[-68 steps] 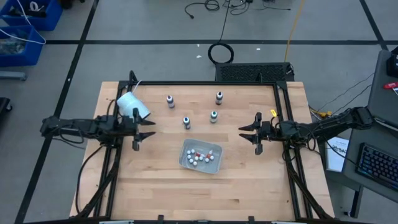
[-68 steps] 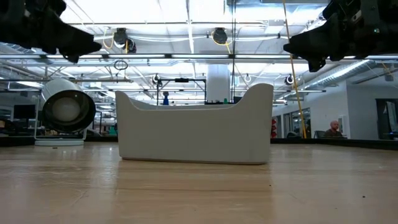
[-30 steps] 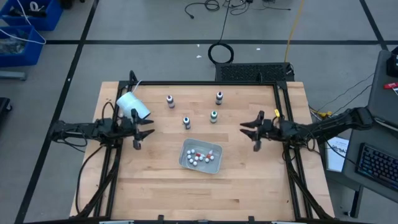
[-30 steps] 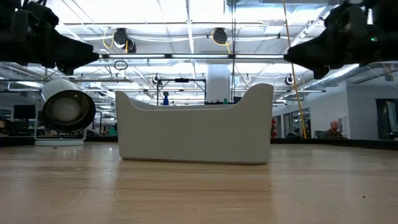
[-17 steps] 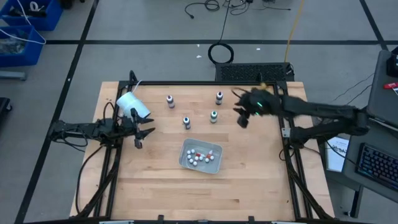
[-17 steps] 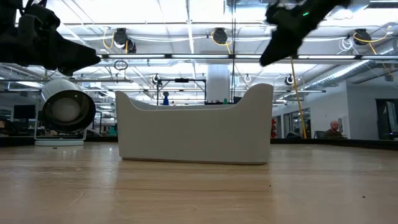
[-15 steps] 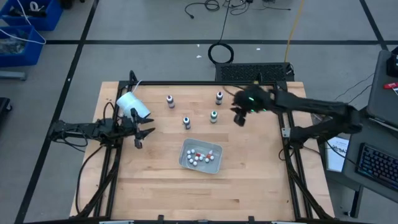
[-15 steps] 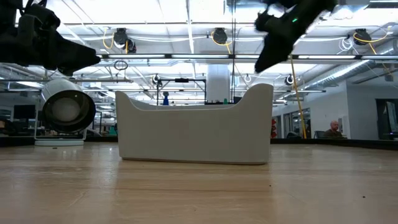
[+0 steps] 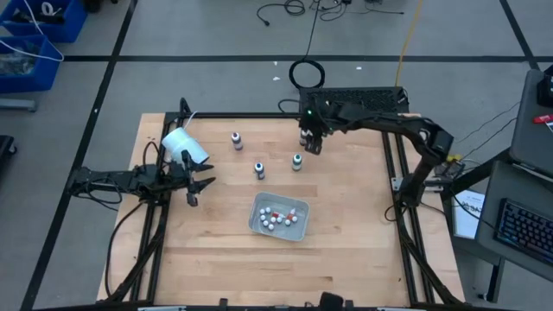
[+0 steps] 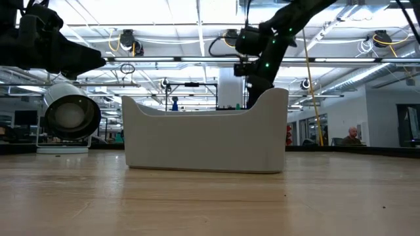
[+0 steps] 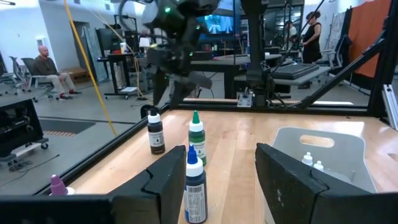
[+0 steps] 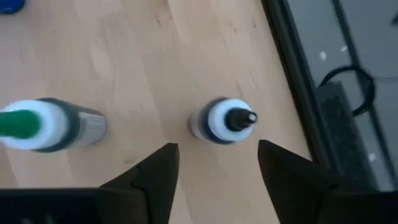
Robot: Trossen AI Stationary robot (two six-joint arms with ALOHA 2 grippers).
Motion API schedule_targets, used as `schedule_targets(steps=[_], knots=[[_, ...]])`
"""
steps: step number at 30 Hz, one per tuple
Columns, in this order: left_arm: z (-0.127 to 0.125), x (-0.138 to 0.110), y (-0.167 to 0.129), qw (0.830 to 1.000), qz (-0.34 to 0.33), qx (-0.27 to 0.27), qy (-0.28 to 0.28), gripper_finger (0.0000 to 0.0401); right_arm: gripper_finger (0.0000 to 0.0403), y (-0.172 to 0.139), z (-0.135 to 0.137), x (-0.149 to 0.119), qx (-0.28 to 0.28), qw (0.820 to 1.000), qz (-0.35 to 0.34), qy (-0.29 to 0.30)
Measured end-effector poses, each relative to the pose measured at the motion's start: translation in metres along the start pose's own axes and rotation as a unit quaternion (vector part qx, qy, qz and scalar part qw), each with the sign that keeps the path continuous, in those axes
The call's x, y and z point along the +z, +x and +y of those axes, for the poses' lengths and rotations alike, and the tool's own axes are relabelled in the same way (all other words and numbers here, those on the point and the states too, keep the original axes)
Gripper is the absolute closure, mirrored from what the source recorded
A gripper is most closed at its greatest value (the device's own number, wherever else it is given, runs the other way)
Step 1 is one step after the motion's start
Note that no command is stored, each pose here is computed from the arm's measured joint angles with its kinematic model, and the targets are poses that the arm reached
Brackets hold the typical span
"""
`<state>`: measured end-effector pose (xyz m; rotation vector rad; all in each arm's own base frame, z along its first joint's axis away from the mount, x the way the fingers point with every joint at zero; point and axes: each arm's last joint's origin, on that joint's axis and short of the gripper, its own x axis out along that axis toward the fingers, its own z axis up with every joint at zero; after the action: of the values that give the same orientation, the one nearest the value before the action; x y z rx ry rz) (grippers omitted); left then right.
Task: Pick & Place food coloring
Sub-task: Put the black food coloring bottle into the bin
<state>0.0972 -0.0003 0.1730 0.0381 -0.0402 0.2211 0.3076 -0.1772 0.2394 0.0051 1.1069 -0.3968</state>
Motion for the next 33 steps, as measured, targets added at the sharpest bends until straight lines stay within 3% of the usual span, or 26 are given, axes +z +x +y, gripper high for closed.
schedule_targets(steps=[17, 33], knots=[[0.000, 0.000, 0.000, 1.000, -0.001, 0.000, 0.000, 0.0205, 0.0184, 0.045, -0.025, -0.005, 0.041, 0.998, 0.002, 0.036], [0.000, 0.000, 0.000, 1.000, -0.001, 0.000, 0.000, 0.0205, 0.0212, 0.046, -0.026, -0.002, 0.043, 0.998, -0.017, 0.030]])
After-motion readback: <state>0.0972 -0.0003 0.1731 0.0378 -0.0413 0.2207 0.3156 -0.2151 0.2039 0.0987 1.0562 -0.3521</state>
